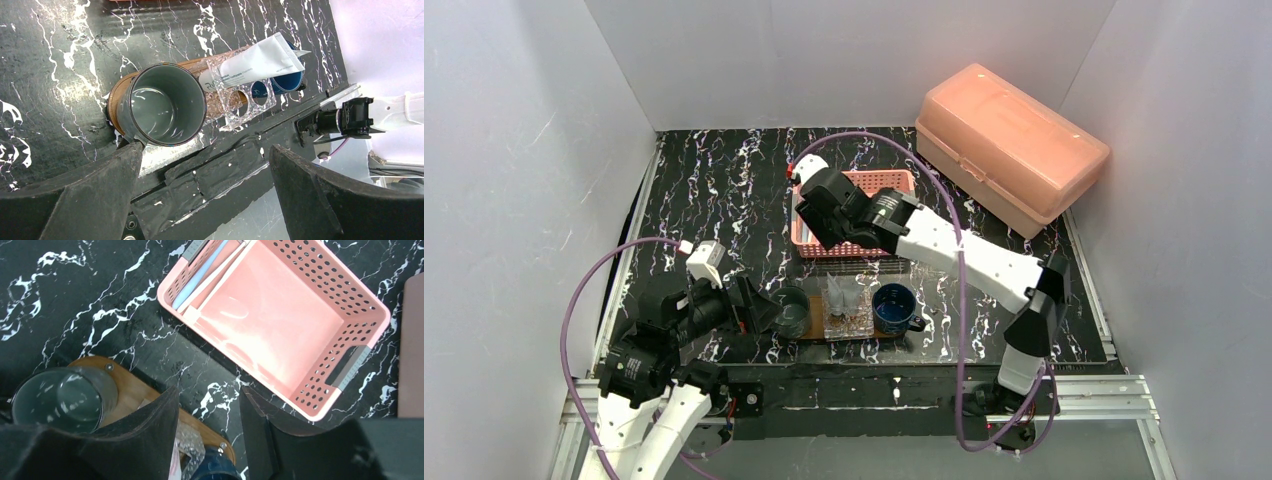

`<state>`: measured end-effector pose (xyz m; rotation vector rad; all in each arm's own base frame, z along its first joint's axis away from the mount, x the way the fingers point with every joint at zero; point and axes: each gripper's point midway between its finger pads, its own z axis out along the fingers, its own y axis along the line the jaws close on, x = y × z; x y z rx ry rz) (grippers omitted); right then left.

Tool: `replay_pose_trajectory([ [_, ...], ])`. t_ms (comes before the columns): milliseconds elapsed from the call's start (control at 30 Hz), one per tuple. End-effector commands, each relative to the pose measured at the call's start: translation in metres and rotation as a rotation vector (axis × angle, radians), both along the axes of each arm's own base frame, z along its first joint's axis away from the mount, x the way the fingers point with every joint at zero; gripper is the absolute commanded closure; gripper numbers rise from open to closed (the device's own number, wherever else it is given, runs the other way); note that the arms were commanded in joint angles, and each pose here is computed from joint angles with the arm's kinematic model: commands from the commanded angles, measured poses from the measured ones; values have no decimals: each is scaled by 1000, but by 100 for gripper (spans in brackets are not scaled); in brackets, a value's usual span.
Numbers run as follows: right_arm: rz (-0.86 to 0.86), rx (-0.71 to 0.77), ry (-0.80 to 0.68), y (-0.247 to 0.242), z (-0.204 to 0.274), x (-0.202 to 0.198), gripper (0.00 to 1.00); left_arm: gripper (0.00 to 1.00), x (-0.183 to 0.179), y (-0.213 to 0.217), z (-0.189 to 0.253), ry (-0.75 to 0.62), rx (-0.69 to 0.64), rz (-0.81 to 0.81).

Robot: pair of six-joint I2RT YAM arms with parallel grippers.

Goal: Prepare toiletry sets of a toothbrush and toothpaste on the tray

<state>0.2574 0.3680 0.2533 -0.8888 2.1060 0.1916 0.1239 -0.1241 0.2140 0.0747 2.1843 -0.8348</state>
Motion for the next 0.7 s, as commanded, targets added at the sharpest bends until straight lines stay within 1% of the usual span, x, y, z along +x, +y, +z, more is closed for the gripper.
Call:
replay_pose_trajectory([
  [0,-31,94,-5,22,5,23,44,2,1,-3,0,-6,-2,-24],
  [167,-79,122,27,30,-15,47,43,2,1,-4,0,-8,-4,-27],
  [267,-108,139,59,34,-29,62,40,2,1,-4,-1,-3,-5,-31],
  [500,-147,196,132,47,-62,90,40,2,1,-5,-1,-2,-5,-32],
  [667,-203,185,166,50,-94,109,40,2,0,-5,-1,-4,-5,-33],
])
